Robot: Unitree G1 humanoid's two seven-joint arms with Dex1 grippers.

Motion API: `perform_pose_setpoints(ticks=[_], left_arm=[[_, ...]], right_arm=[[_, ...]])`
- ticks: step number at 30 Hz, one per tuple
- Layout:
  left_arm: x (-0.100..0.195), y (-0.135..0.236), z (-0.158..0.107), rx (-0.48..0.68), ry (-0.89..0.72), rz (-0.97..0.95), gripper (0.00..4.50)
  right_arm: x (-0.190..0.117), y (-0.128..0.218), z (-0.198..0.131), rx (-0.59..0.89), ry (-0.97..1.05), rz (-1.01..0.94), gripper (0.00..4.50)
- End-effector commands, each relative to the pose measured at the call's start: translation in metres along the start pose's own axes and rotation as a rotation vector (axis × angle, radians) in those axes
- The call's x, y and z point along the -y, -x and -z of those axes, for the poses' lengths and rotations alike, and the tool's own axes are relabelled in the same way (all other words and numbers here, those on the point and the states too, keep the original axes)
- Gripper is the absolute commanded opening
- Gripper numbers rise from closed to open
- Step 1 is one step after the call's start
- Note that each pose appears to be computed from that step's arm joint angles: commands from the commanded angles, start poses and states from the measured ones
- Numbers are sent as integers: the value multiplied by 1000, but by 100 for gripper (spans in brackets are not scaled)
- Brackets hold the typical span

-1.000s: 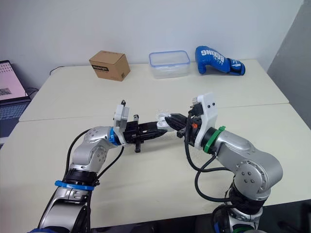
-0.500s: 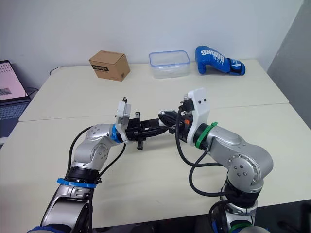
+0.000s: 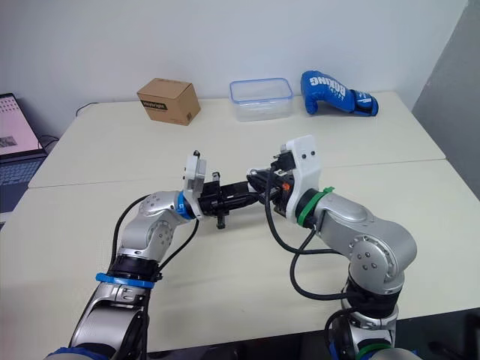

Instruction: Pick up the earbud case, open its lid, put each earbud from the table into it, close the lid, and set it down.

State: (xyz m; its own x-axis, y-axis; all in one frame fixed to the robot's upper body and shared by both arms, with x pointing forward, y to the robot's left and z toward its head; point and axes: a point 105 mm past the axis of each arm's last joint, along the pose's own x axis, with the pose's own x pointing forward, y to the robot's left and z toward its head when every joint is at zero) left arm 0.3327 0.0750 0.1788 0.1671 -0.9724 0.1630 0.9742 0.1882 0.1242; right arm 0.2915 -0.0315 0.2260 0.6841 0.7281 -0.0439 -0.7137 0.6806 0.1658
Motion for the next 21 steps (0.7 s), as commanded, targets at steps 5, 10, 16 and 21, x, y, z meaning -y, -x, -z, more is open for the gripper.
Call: perform_pose_setpoints(ticks=[5, 10, 16, 21], left_arm=[[-8, -1, -25, 64, -92, -28, 79], [-8, -1, -24, 60, -94, -28, 79], [-7, 3, -22, 53, -93, -27, 79], [-5, 5, -20, 48, -90, -17, 79]], right_arm=[[-6, 3, 4, -19, 8, -1, 40], [-6, 5, 0, 3, 26, -16, 175], [-1, 14, -18, 88, 89, -22, 279], [0, 25, -35, 135, 148, -81, 279]])
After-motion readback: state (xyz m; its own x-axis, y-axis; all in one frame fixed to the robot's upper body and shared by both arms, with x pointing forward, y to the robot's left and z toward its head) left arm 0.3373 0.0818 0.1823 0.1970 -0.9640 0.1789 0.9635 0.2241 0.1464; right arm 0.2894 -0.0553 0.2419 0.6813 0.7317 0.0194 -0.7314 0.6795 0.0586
